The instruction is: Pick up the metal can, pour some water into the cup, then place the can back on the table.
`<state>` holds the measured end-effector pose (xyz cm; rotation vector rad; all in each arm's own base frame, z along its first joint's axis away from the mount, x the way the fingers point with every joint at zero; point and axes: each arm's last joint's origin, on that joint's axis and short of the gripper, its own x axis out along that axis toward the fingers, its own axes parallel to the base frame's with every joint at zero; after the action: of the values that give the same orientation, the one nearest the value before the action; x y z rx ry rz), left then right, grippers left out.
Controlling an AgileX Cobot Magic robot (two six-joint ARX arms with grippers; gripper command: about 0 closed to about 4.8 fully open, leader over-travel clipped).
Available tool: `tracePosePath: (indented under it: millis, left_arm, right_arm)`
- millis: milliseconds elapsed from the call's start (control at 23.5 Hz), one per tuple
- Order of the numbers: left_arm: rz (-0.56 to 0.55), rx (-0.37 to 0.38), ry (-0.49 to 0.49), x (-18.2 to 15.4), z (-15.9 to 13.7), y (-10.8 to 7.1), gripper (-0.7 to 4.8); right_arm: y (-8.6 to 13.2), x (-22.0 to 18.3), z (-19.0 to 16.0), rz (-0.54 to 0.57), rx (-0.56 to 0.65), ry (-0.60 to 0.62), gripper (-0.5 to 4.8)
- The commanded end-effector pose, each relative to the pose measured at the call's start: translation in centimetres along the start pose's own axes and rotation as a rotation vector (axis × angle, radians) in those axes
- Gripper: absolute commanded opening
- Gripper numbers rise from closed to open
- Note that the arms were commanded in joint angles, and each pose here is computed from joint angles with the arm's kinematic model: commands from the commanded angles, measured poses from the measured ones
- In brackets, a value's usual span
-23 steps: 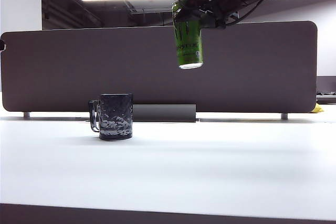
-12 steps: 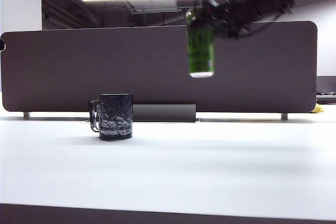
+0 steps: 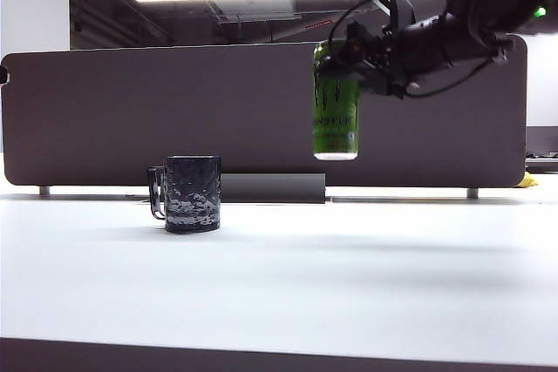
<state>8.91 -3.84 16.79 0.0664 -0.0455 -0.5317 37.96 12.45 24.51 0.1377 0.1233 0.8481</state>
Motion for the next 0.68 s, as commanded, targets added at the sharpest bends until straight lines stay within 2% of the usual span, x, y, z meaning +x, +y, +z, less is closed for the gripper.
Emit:
tracePosePath:
  millis: [43,469,682]
  left_arm:
    - [0.001,-0.001,-0.009,0.0,0.1,0.0,-0.05]
    - [0.001,-0.001,-0.009,0.0,0.1,0.0,-0.05]
    - [0.001,-0.001,-0.009,0.0,0.1,0.0,-0.05]
  right_arm:
    - [0.1,-0.8,0.1,0.007,-0.01,-0.08,2.53]
    - [0.5,-2.0,-2.9,0.002,0.004,-0.065,2.52]
    - [0.7,-2.8,-4.5,-0.037,0.004,-0.067,2.52]
